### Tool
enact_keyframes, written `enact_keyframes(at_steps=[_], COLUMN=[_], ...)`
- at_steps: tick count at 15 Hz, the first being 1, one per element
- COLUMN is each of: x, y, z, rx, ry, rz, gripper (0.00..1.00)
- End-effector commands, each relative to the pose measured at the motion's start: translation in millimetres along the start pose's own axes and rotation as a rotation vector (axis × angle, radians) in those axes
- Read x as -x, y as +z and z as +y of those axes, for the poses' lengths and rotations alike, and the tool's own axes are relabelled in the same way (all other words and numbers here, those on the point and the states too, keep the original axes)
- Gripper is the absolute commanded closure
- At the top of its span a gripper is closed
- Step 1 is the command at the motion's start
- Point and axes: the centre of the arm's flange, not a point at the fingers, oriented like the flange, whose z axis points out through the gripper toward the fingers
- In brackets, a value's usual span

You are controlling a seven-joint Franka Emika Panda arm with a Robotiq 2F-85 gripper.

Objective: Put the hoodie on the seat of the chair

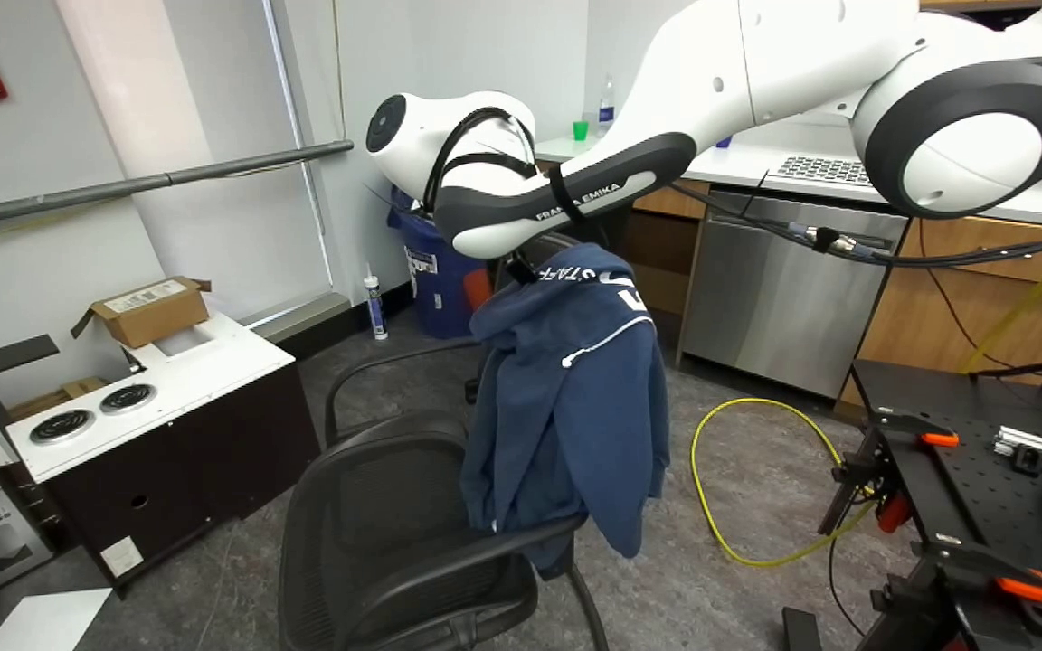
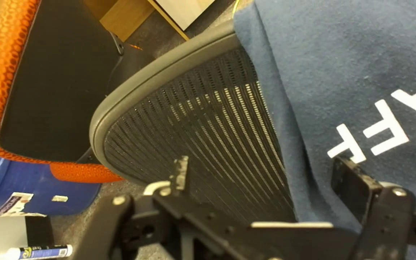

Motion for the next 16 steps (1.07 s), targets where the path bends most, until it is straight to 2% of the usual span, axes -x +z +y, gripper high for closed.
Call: enact_keyframes(at_steps=[1,5,6,10,16], x=[26,51,4,14,14], y=[-8,-33,-24,-43,-26], z=[-15,-32,-9,-13,-20], rx=[0.016,-0.048,-0.009,-0.029,-0.04], ry=[0.061,0.023,0.029,0.016,0.009], rz=[-0.013,0.047,0.018,0.032,0.002], gripper=[0.0,0.0,0.0,0.0,0.0])
